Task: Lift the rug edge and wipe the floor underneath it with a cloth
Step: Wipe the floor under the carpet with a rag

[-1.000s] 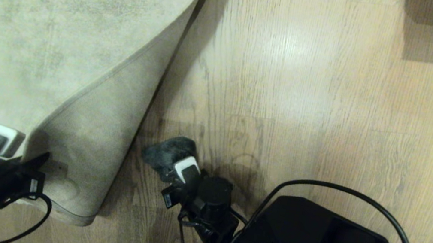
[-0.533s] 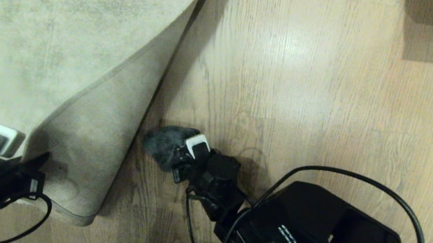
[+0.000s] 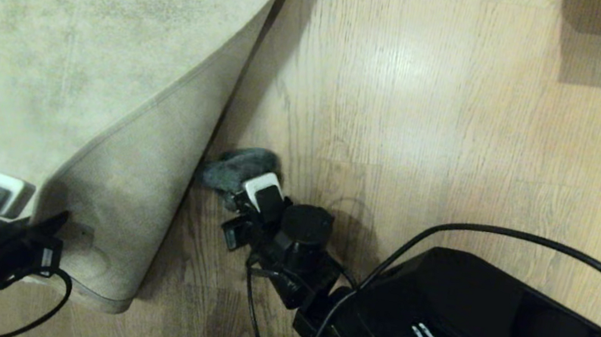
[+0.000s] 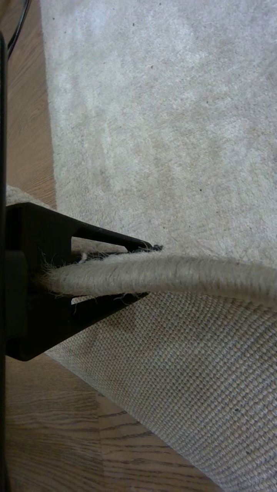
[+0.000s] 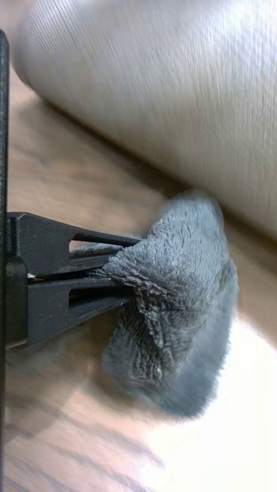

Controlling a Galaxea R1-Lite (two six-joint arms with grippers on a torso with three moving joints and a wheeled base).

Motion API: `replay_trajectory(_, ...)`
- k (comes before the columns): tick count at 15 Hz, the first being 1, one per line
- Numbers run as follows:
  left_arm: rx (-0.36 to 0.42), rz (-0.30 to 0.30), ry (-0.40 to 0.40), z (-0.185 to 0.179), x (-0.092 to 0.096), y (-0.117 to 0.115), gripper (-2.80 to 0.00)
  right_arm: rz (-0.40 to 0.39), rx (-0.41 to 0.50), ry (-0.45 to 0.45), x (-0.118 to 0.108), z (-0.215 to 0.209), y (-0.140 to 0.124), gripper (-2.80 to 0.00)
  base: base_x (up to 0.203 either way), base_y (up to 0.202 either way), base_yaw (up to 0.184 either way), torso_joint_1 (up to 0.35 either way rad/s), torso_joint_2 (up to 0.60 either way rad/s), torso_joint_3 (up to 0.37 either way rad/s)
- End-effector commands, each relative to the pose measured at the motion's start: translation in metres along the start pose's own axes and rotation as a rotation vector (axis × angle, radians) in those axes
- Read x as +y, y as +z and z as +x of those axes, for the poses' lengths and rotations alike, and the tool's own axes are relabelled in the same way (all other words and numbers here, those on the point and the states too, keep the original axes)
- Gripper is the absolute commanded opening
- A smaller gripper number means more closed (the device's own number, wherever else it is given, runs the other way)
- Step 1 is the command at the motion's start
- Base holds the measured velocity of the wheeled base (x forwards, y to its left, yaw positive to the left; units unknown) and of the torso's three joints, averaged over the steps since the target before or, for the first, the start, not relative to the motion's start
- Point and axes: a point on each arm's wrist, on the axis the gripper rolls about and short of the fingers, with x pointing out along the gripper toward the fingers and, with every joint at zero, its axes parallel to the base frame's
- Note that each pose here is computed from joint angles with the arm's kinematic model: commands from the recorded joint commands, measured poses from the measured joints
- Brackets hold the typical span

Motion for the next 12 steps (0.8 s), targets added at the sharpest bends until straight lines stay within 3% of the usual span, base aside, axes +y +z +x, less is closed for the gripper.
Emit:
replay_trajectory(1,-0.044,0.004,0.013,0.000,0.001,0.004,-2.80,0.005,-0.003,0.058,0.021,-0.020,0.020,-2.80,0.000,0.000,0.000,0.000,0.00,0.000)
replay_trajectory(5,-0.043,0.004,0.011,0.000,0.001,0.004,-2.80,0.000,0.039,0.157,0.058,-0.048,0.014,-2.80,0.000,0.000,0.000,0.000,0.00,0.000)
replay_trajectory(12,-0.043,0.004,0.012,0.000,0.001,0.004,-2.80,-0.008,0.089,0.193,0.078,-0.055,-0.037,-2.80,0.000,0.000,0.000,0.000,0.00,0.000)
